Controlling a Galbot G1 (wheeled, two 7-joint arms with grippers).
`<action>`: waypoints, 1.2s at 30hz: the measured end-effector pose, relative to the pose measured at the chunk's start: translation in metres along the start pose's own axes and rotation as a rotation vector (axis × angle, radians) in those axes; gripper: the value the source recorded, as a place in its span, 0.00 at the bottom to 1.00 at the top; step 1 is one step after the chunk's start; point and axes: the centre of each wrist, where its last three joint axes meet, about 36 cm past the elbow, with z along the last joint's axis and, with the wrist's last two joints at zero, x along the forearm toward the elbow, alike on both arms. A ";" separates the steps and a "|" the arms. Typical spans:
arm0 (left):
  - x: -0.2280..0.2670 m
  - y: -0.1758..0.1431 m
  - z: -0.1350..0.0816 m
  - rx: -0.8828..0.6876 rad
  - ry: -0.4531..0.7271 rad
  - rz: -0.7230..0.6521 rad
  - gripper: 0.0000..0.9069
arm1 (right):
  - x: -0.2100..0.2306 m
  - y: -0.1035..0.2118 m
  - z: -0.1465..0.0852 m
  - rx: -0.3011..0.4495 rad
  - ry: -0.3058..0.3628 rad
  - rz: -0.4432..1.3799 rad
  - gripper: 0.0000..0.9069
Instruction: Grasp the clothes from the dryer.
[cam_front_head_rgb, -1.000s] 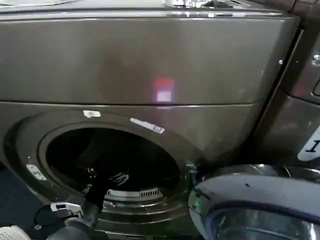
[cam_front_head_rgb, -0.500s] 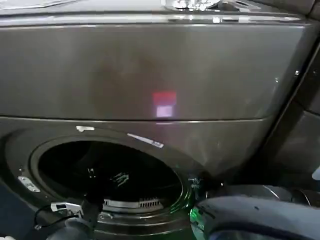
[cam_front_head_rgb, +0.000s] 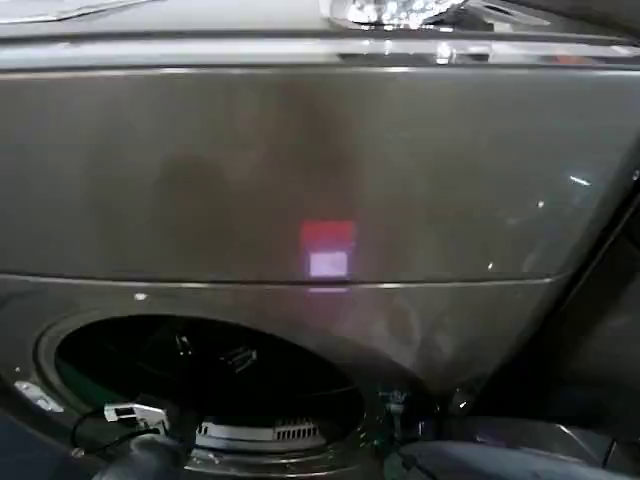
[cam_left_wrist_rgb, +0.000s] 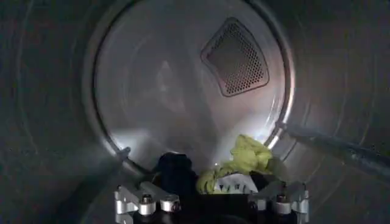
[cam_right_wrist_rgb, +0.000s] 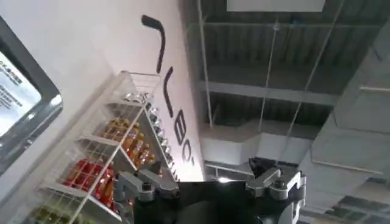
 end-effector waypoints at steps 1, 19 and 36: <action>-0.007 0.001 0.000 -0.047 0.003 0.000 1.00 | 0.000 0.000 -0.001 0.003 -0.001 -0.003 1.00; -0.122 0.026 -0.015 -0.464 0.142 0.284 1.00 | 0.005 -0.003 -0.005 0.066 -0.017 -0.037 1.00; -0.218 0.068 -0.011 -0.525 0.332 0.596 1.00 | 0.003 -0.012 -0.010 0.088 -0.042 -0.051 1.00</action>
